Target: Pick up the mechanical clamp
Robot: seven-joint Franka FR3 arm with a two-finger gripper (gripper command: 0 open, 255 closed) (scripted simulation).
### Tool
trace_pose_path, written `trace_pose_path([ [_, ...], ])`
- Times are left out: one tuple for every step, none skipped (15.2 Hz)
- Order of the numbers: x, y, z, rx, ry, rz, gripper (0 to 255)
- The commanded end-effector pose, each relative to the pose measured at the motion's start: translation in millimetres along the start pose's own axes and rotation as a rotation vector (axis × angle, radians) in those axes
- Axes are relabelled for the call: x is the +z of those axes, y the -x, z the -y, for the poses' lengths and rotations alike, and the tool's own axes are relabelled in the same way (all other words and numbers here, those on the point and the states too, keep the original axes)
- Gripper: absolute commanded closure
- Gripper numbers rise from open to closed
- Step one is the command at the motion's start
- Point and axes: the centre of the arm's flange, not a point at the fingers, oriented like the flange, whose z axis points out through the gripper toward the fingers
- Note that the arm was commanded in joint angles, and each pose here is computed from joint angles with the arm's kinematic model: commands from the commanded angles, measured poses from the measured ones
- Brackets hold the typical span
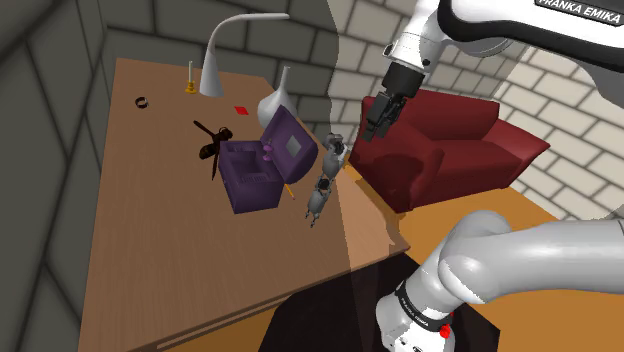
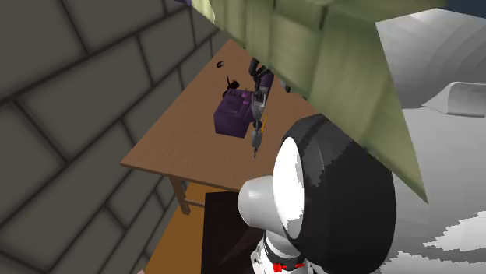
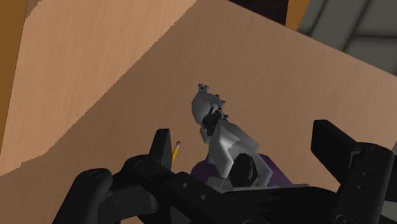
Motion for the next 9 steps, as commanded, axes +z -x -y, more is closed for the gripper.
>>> trace_pose_path([
  [0.0, 0.0, 0.0, 0.000, 0.000, 0.000, 0],
  [2.9, -13.2, 3.6, -0.010, 0.019, 0.002, 0],
  [5.9, -26.5, 7.2, -0.020, 0.039, 0.005, 0],
  [8.9, -39.6, 10.9, -0.031, 0.058, 0.007, 0],
  [12.1, -52.7, 14.7, -0.041, 0.078, 0.010, 0],
  [15.4, -65.8, 18.6, -0.051, 0.097, 0.012, 0],
  [18.8, -78.8, 22.5, -0.061, 0.117, 0.015, 0],
  [22.3, -91.8, 26.5, -0.072, 0.136, 0.017, 0],
  [24.8, -100.6, 29.3, -0.079, 0.149, 0.019, 0],
])
